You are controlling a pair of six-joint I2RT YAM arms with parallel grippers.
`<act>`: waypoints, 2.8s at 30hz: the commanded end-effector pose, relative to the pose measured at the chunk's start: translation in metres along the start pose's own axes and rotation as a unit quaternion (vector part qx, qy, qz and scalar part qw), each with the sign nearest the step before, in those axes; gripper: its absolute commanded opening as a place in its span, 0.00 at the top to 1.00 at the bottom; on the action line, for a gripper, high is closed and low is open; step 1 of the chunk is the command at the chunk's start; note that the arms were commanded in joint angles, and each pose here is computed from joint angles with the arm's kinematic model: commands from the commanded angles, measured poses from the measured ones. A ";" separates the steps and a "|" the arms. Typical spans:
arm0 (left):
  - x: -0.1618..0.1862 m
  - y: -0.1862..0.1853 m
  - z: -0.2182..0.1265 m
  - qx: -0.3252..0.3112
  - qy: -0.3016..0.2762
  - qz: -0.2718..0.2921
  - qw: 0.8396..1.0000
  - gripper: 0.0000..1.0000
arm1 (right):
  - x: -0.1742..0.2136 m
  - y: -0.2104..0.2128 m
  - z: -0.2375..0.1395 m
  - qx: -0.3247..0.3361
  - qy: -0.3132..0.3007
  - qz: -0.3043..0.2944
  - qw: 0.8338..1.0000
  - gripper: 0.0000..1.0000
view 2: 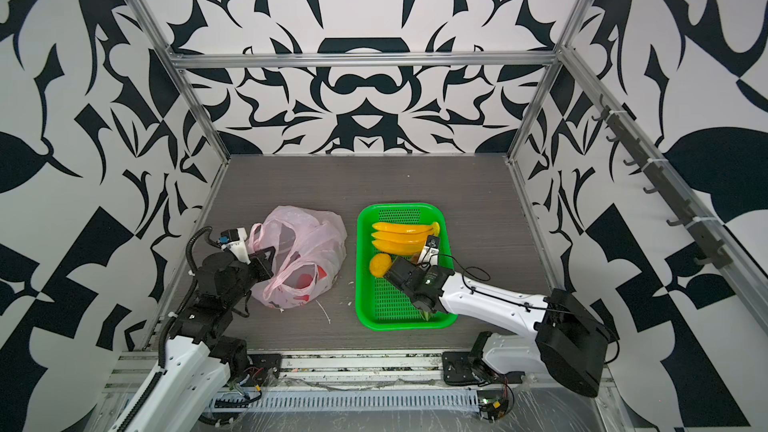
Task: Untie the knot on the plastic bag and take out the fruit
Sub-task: 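Lower the dragon fruit into the basket beside the bananas and open the right gripper, then raise the right gripper and move it back over the pink bag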
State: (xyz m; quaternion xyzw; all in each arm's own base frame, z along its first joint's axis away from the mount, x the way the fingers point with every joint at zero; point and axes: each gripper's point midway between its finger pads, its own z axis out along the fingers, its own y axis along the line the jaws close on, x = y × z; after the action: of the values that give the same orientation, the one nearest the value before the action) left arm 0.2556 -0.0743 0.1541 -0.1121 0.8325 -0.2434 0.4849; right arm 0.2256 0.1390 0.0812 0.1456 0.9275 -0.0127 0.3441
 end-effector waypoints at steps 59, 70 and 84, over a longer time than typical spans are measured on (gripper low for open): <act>-0.006 -0.013 -0.003 0.028 -0.003 -0.004 1.000 1.00 | -0.067 0.270 -0.148 -0.299 -0.062 -0.278 0.911 0.17; 0.000 -0.018 -0.002 0.054 -0.002 -0.029 0.998 1.00 | -0.054 0.338 -0.181 -0.365 -0.059 -0.298 0.880 0.31; 0.003 -0.031 -0.013 0.102 -0.009 -0.044 0.994 1.00 | -0.037 0.369 -0.147 -0.336 -0.030 -0.249 0.908 0.75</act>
State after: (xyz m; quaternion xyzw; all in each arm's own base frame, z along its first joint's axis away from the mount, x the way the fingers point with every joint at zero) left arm 0.2438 -0.0946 0.1719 -0.1036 0.7998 -0.3305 0.4902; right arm 0.2535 0.5027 0.2177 -0.2509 0.8753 0.1980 0.3629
